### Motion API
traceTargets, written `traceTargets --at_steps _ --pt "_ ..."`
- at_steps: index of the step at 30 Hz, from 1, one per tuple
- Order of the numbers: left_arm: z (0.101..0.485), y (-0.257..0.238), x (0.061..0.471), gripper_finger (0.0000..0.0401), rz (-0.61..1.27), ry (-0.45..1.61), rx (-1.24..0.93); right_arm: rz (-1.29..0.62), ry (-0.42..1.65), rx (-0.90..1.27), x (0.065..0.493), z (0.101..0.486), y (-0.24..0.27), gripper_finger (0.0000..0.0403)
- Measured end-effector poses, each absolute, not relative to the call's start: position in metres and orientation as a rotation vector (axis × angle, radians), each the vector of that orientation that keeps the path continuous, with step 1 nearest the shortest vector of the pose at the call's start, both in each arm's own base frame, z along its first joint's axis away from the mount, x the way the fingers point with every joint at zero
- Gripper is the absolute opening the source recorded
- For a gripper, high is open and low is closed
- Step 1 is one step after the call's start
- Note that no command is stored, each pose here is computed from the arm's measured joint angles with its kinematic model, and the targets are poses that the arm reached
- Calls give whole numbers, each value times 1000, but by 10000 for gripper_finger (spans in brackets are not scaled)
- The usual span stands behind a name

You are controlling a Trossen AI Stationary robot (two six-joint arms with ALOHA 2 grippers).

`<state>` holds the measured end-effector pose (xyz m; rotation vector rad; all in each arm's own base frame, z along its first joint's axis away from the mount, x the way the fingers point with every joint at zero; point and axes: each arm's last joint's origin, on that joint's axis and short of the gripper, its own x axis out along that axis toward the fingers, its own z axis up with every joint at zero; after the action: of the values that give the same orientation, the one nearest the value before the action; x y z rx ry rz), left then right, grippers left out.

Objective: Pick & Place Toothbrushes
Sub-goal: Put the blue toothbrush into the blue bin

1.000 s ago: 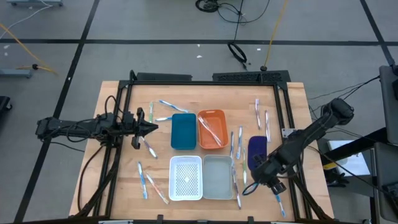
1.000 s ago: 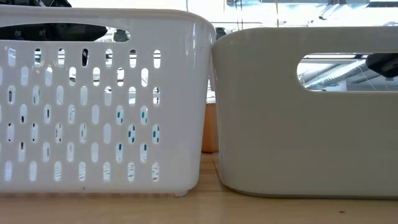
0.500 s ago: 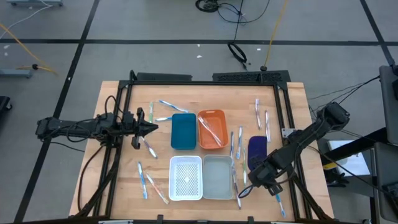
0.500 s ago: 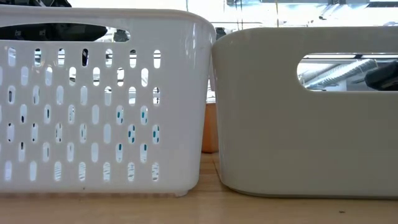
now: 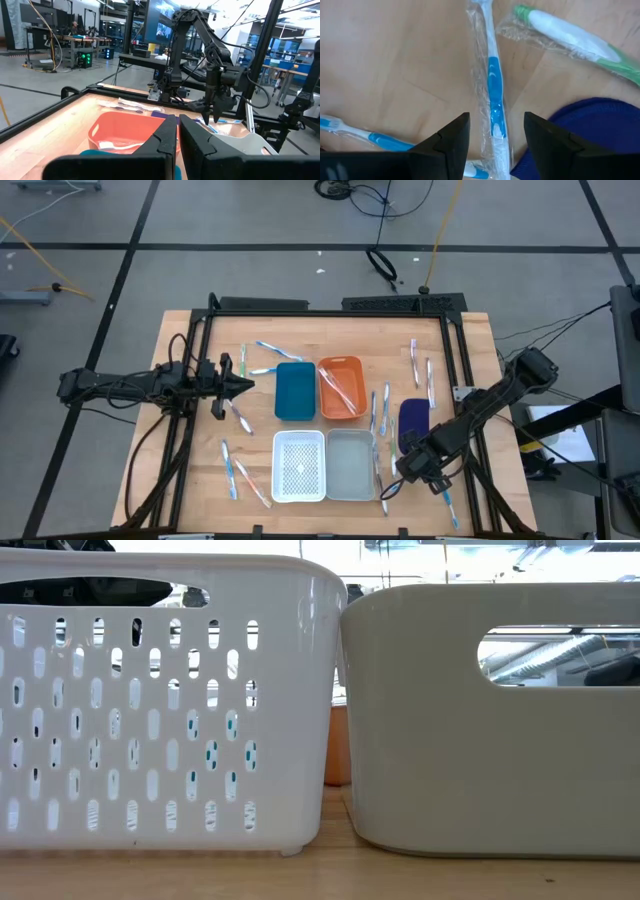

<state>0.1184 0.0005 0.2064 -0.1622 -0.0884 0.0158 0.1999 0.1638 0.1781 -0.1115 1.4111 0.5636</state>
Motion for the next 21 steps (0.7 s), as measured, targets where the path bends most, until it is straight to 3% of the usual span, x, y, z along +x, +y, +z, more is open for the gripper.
traceTargets --at_steps 21 --pt "206 1 118 19 16 -88 -163 596 1396 -144 195 158 167 178"
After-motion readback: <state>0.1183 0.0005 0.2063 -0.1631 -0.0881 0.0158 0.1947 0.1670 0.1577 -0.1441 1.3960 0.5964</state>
